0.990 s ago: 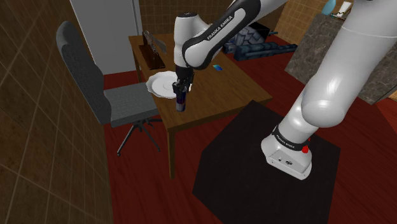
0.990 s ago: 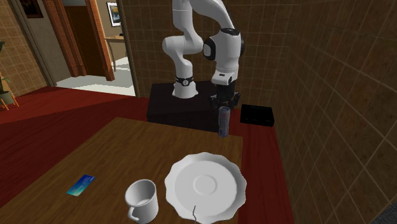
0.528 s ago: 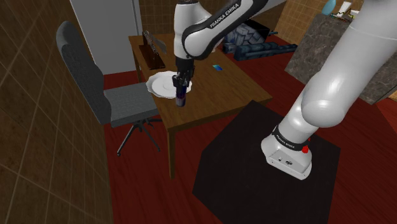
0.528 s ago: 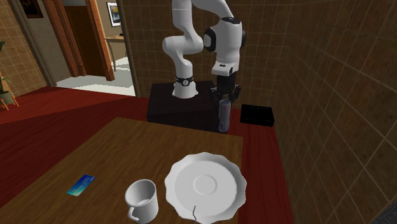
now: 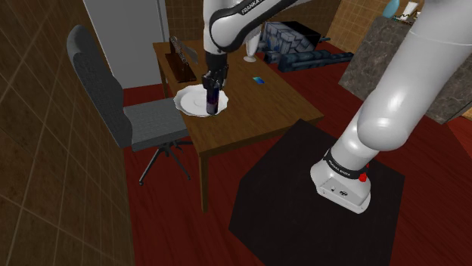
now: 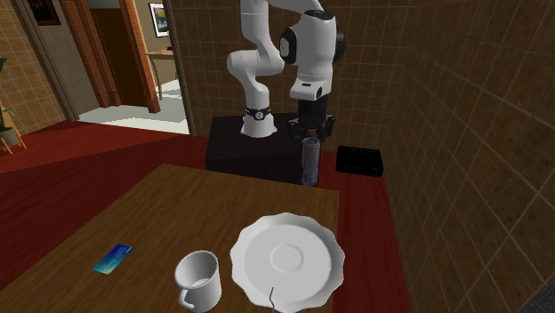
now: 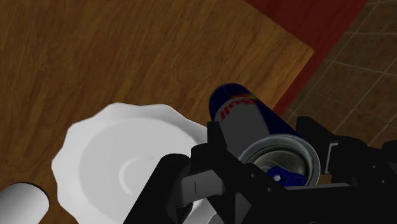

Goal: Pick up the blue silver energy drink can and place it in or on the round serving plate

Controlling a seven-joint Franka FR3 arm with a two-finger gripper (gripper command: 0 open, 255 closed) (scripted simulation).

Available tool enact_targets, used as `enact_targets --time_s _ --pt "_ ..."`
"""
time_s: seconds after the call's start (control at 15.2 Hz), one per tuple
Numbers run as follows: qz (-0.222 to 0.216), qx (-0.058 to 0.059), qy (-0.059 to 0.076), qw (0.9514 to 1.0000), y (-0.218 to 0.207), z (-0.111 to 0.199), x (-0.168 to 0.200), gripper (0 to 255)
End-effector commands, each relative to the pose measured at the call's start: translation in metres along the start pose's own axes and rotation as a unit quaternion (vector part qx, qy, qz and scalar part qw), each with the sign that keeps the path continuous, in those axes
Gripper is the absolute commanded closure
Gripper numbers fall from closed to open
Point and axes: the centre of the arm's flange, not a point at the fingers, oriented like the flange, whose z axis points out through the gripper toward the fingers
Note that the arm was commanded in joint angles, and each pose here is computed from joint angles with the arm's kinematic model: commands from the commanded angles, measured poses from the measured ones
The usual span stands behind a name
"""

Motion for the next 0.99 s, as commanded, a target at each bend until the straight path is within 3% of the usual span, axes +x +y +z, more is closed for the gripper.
enact_targets --time_s 0.0,0.92 --pt "0.000 0.000 0.000 1.0000 0.016 -0.006 0.022 255" --pt "0.000 0.000 0.000 1.0000 0.130 -0.039 0.164 255"
